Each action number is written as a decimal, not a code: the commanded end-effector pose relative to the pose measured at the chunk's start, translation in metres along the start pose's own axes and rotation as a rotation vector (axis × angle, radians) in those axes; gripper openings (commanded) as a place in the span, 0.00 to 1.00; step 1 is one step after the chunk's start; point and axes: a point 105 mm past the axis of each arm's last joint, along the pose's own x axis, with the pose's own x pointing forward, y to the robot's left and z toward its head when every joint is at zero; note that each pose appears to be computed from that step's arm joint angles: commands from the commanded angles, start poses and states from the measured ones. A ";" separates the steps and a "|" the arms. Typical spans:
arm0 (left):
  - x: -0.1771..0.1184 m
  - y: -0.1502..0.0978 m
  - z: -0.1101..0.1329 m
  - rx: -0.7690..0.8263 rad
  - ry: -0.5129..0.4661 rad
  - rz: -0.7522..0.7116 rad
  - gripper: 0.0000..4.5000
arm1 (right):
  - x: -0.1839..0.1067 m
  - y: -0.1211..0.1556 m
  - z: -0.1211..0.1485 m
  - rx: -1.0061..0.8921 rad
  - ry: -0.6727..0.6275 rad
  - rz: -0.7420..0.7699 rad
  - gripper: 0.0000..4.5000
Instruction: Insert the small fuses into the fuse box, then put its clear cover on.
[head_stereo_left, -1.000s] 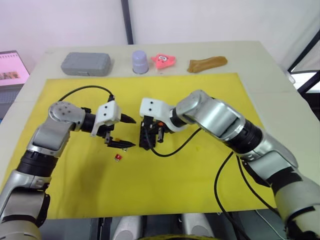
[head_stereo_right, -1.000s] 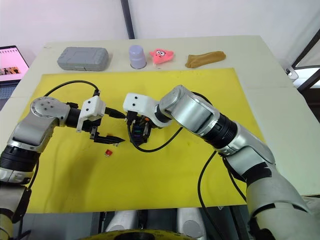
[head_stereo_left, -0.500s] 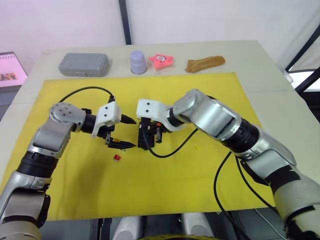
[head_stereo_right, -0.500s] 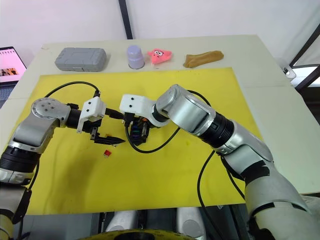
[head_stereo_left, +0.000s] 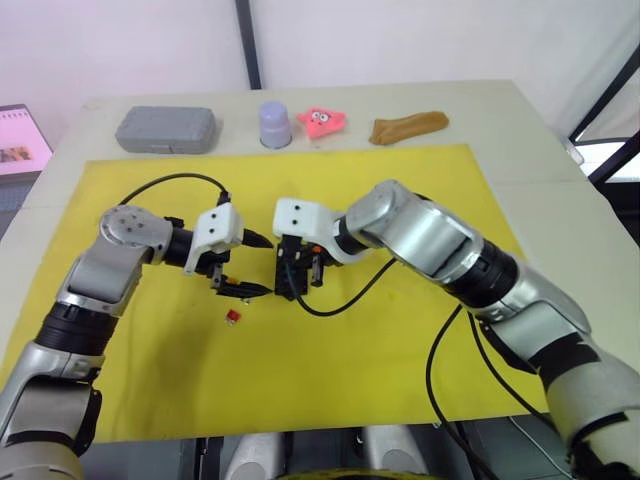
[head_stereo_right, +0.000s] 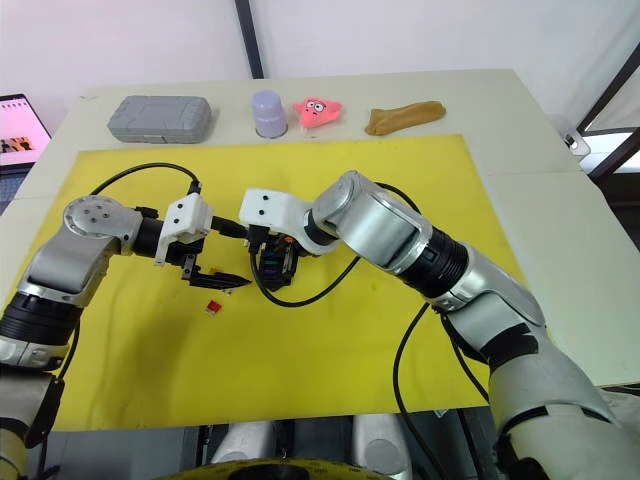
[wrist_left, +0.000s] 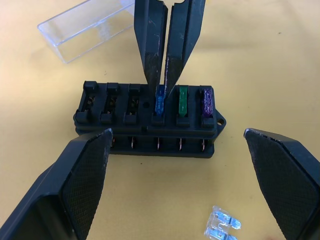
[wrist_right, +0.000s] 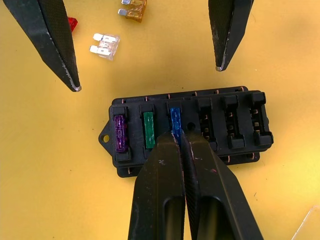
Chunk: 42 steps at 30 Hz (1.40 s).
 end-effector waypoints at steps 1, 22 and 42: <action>-0.002 0.001 0.008 0.043 -0.008 0.006 1.00 | -0.005 -0.003 0.009 -0.024 -0.040 -0.037 0.20; -0.001 0.003 0.009 0.039 -0.011 0.009 1.00 | -0.028 -0.012 0.034 0.076 -0.315 -0.057 0.58; -0.009 0.008 0.005 0.036 0.010 0.006 1.00 | -0.014 0.005 -0.010 0.159 -0.499 -0.083 0.01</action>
